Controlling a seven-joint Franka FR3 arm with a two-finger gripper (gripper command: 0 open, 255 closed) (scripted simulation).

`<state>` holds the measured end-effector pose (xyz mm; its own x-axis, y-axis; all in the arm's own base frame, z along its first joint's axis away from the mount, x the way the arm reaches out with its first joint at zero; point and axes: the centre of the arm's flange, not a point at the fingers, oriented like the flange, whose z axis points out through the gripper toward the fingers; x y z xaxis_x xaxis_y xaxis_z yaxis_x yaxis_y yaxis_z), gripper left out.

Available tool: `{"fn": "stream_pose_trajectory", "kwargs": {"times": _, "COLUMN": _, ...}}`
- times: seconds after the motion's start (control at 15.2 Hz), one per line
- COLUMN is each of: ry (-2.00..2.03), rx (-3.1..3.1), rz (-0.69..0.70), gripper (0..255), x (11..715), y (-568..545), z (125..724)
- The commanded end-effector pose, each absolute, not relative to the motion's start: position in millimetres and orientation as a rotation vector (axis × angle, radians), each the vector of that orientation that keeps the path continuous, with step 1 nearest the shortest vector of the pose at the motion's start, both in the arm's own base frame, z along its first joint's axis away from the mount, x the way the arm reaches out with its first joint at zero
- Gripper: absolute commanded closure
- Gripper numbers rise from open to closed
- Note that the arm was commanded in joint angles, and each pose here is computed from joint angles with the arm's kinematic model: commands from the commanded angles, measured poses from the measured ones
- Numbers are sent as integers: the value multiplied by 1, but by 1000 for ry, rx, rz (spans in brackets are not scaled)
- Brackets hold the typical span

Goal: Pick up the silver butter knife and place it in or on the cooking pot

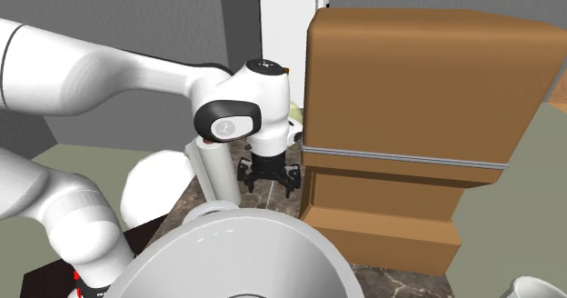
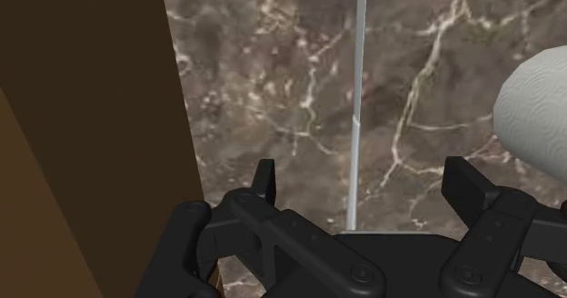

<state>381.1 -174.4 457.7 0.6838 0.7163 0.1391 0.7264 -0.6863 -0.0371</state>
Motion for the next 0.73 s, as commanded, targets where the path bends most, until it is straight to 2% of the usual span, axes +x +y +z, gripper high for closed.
{"fn": "stream_pose_trajectory", "kwargs": {"times": 0.0, "ry": -1202, "rx": -2800, "rz": -172, "gripper": 0, "x": 381, "y": -174, "z": 457}}
{"fn": "stream_pose_trajectory", "kwargs": {"times": 0.13, "ry": -1202, "rx": -2800, "rz": -172, "gripper": 0, "x": 381, "y": -174, "z": 457}}
{"fn": "stream_pose_trajectory", "kwargs": {"times": 0.2, "ry": -1202, "rx": -2800, "rz": -172, "gripper": 255, "x": 381, "y": -174, "z": 457}}
{"fn": "stream_pose_trajectory", "kwargs": {"times": 0.66, "ry": -1202, "rx": -2800, "rz": -172, "gripper": 255, "x": 381, "y": -174, "z": 457}}
